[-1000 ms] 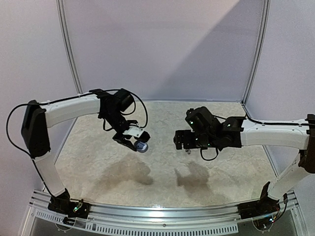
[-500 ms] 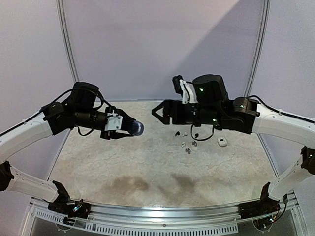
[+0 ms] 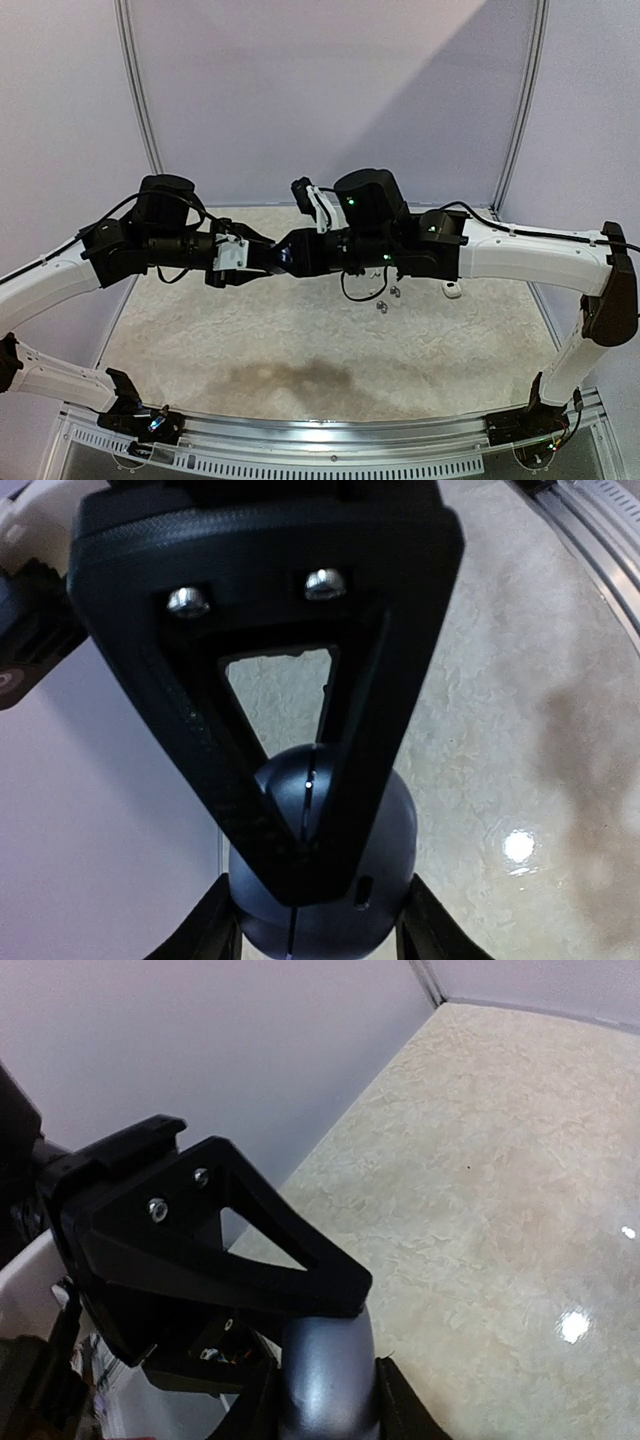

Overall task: Insert the wireless bluetooth earbuds into the charging case
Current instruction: Pass from the left arm to the right

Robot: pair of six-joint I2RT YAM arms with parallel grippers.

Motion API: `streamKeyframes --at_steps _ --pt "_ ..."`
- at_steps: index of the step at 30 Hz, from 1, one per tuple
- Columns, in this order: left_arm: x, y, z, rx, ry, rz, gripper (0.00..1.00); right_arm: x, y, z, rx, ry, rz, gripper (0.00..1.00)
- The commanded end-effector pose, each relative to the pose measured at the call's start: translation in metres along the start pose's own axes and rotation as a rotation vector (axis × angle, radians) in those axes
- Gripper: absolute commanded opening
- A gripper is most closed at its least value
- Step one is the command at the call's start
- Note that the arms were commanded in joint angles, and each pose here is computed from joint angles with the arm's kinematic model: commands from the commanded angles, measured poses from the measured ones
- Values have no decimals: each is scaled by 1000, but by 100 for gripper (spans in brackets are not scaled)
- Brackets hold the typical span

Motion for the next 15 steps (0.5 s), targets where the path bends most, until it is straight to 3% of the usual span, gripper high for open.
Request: streamKeyframes --at_steps 1,5,6,8,9,15 --pt "-1 -12 8 -6 -33 -34 0 4 7 -5 8 28 29 21" --pt "-2 -13 10 -59 -39 -36 0 4 11 -6 -7 26 52 3" --pt "-4 -16 11 -92 -41 -46 15 0 10 -5 -15 27 49 0" --pt "-12 -24 12 -192 -38 -85 85 -8 7 -2 -48 24 40 0" --pt "-17 -29 12 -263 -31 -107 97 -13 5 0 -87 15 31 0" --pt "-49 -67 -30 -619 231 -341 99 -76 -23 43 -331 -151 -106 0"
Point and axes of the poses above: each gripper's point midway between its finger pads, its own x axis out along the fingers, its own z axis along the line the jaws close on, y = z × x, the point moved 1 cm from there along -x, back along the fingers
